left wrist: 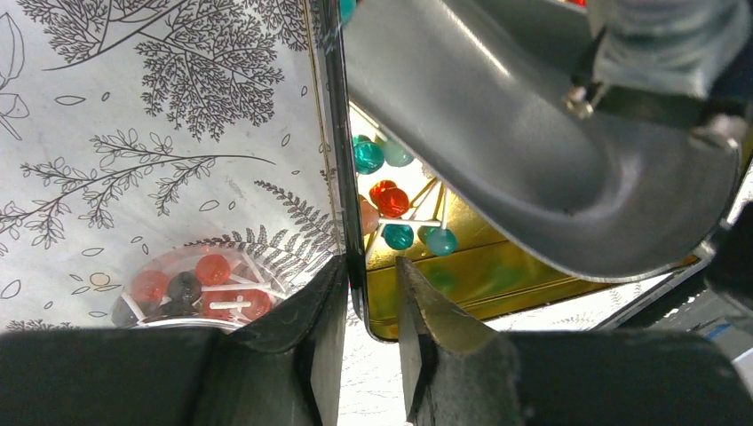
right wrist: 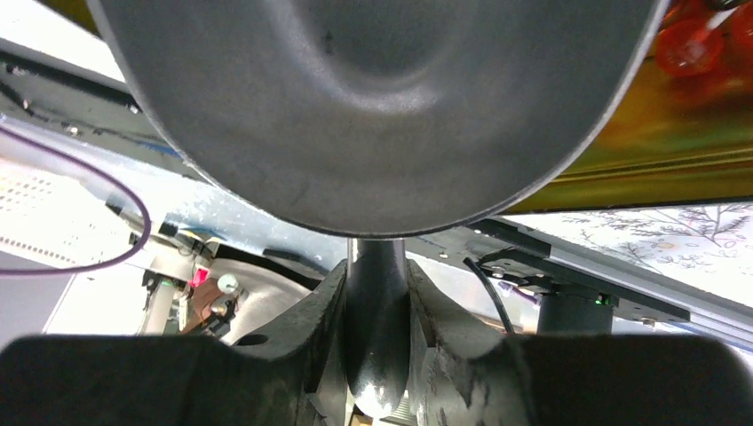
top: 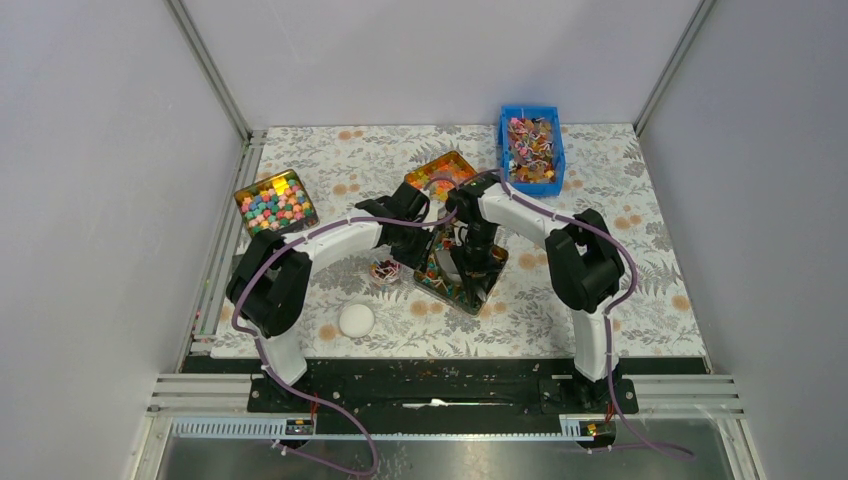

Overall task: Pack the candies
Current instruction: Scoop the fake candies from the storage box.

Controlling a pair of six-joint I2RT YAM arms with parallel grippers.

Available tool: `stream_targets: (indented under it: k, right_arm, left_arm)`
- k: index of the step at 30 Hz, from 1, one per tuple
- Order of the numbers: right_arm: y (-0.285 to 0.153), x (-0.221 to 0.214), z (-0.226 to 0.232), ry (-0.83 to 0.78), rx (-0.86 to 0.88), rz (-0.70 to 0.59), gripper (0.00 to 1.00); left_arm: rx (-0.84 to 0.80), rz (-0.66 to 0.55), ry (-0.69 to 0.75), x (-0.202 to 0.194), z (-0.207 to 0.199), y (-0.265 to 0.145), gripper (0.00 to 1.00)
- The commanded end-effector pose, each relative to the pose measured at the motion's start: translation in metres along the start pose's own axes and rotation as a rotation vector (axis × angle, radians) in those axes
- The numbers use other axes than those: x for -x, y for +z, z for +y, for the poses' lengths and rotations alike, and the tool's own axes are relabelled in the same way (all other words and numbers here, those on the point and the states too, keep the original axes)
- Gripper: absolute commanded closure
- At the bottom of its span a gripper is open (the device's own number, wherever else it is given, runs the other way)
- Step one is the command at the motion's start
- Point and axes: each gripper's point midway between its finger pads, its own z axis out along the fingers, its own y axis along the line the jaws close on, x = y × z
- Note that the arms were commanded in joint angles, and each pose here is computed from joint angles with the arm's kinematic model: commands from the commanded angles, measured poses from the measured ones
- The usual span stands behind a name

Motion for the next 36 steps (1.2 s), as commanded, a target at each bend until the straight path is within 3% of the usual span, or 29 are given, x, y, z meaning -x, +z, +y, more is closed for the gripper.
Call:
stream_targets:
  k: [1, 10, 21, 31, 36]
  right_arm:
    - [0.002, 0.024, -0.013, 0.02, -0.093, -0.071, 1.0]
    - [0.005, 0.037, -0.02, 0.061, -0.12, -0.12, 1.0]
    - [0.011, 0.057, -0.034, -0.045, -0.157, -0.195, 1.0]
    - [-0.004, 0.028, 0.001, 0.037, 0.059, -0.119, 1.0]
    - [-0.008, 0.005, -0.019, 0.073, -0.031, -0.056, 1.0]
  left_arm:
    - [-0.082, -0.037, 0.004, 0.01, -0.018, -0.003, 0.76]
    - [-0.095, -0.045, -0.005, 0.015, -0.024, -0.005, 0.78]
    - [-0.101, -0.048, -0.007, 0.015, -0.026, -0.005, 0.79]
    - [-0.097, -0.053, -0.003, 0.018, -0.027, -0.007, 0.81]
    - [-0.094, -0.054, -0.001, 0.018, -0.027, -0.008, 0.82]
